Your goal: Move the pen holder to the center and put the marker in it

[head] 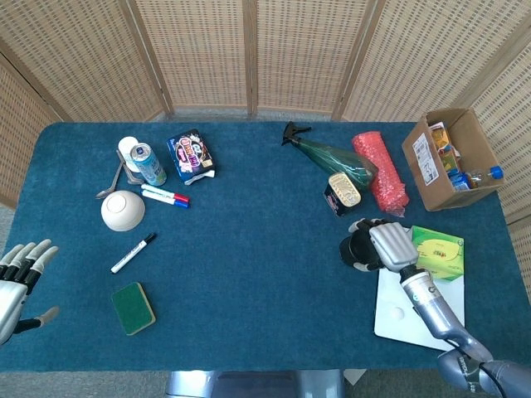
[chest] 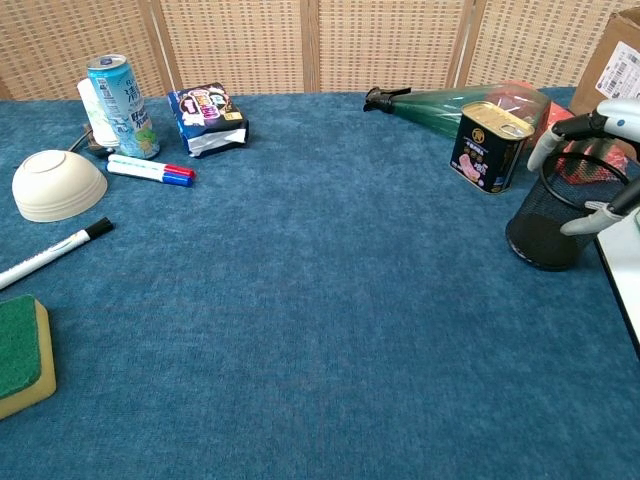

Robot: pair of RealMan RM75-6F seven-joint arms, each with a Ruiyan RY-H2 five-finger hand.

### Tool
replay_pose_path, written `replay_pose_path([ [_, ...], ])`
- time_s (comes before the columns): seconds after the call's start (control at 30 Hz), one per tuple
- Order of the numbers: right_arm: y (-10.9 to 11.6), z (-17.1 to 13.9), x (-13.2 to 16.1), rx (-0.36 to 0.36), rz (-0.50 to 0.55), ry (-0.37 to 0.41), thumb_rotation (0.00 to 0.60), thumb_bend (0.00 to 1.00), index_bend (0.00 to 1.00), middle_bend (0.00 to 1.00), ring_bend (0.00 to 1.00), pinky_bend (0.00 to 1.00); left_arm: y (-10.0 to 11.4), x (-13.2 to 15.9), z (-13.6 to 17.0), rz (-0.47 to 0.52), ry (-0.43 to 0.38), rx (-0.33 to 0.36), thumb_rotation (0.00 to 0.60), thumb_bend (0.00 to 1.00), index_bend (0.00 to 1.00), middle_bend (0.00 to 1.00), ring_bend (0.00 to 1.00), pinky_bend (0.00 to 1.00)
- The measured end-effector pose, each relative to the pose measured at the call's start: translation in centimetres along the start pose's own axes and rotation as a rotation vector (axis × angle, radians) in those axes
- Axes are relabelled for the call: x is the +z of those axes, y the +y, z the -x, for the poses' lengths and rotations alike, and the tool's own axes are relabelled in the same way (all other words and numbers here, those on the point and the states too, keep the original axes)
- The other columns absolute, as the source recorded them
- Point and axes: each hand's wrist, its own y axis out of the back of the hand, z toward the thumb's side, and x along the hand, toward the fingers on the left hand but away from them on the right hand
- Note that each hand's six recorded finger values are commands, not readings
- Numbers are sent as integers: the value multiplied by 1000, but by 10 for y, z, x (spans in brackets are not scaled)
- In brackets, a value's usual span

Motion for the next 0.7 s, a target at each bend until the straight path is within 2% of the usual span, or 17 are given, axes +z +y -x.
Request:
replay_pose_path([
  [0.2, 7, -2, 26, -10, -2, 87, 600, 0, 492, 501, 427, 399, -1, 2, 0, -2, -8, -4, 600, 42, 30, 0, 0, 0],
  [0.37, 11, 2, 65, -10, -53, 196, 600, 0, 493, 501, 428, 400, -3, 5, 0, -1, -20, -10, 600, 43, 30, 0, 0, 0],
  [0.7, 5, 15, 170, 24, -113, 445, 600, 0, 493, 501, 428, 400, 2, 6, 4, 15, -30, 3, 600, 42, 30, 0, 0, 0],
])
